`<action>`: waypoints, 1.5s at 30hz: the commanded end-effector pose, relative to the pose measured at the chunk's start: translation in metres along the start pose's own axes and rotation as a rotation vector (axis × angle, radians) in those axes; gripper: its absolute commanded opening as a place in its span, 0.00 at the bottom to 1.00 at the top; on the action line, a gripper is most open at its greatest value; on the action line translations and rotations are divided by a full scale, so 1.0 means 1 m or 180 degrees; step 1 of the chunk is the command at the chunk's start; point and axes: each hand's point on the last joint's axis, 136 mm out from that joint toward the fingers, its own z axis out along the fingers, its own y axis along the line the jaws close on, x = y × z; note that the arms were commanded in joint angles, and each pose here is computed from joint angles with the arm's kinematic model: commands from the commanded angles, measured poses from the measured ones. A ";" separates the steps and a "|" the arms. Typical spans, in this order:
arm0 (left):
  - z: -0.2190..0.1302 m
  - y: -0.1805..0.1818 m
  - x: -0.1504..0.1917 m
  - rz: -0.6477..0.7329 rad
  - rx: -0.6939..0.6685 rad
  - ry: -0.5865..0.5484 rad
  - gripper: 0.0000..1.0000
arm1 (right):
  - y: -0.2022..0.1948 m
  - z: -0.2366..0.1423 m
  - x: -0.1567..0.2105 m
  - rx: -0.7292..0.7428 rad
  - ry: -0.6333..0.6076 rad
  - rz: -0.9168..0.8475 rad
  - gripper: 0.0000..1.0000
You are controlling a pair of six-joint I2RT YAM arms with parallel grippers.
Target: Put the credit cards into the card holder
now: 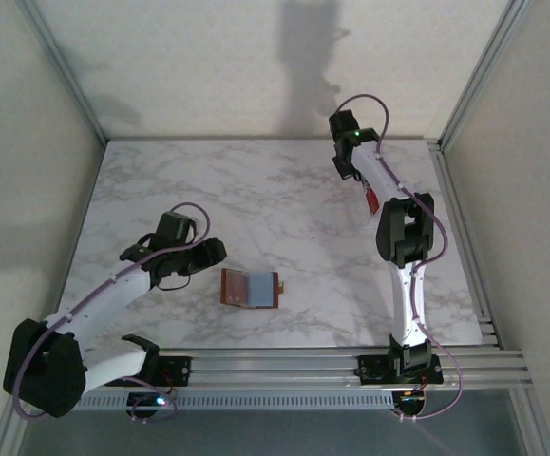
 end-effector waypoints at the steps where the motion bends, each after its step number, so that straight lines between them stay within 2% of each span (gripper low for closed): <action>1: -0.011 -0.004 0.000 -0.0027 0.0103 -0.0028 0.70 | -0.002 -0.037 0.002 -0.0184 0.0001 0.0323 0.00; 7: -0.019 -0.021 -0.002 0.0027 0.0332 -0.0023 0.69 | -0.017 -0.089 -0.002 -0.0375 -0.0274 0.0802 0.00; 11: -0.015 -0.028 0.002 0.0031 0.0465 0.0073 0.65 | -0.014 -0.138 0.000 -0.0865 -0.0715 0.1204 0.00; 15: -0.012 -0.035 0.003 -0.0013 0.0596 0.0114 0.62 | -0.007 -0.173 0.016 -0.1265 -0.0872 0.1453 0.00; 18: -0.013 -0.042 0.000 0.0014 0.0664 0.0135 0.63 | 0.011 -0.199 0.027 -0.1831 -0.0954 0.1754 0.00; 21: -0.011 -0.037 -0.002 0.0018 0.0565 0.0109 0.65 | 0.035 -0.233 0.029 -0.2632 -0.1075 0.2060 0.00; 23: -0.005 -0.033 -0.001 -0.0008 0.0504 0.0147 0.64 | 0.046 -0.246 0.035 -0.2979 -0.1085 0.2181 0.00; 28: 0.010 -0.029 0.007 -0.0038 0.0493 0.0293 0.56 | 0.080 -0.249 0.058 -0.3516 -0.0871 0.2209 0.00; 29: 0.012 -0.029 0.008 -0.0060 0.0508 0.0304 0.54 | 0.091 -0.251 0.063 -0.3629 -0.0804 0.2114 0.00; 33: 0.021 -0.031 0.018 0.0004 0.0548 0.0470 0.31 | 0.150 -0.265 0.099 -0.4118 -0.0432 0.1327 0.00; 38: 0.027 -0.025 0.027 0.0041 0.0423 0.0574 0.21 | 0.206 -0.261 0.143 -0.4560 0.0082 0.1013 0.00; 42: 0.034 -0.002 0.037 0.0160 -0.0043 0.0537 0.18 | 0.240 -0.241 0.168 -0.4587 0.0466 0.0879 0.00; 45: 0.044 0.002 0.048 0.0153 -0.0060 0.0673 0.13 | 0.263 -0.225 0.178 -0.4456 0.0460 0.0961 0.00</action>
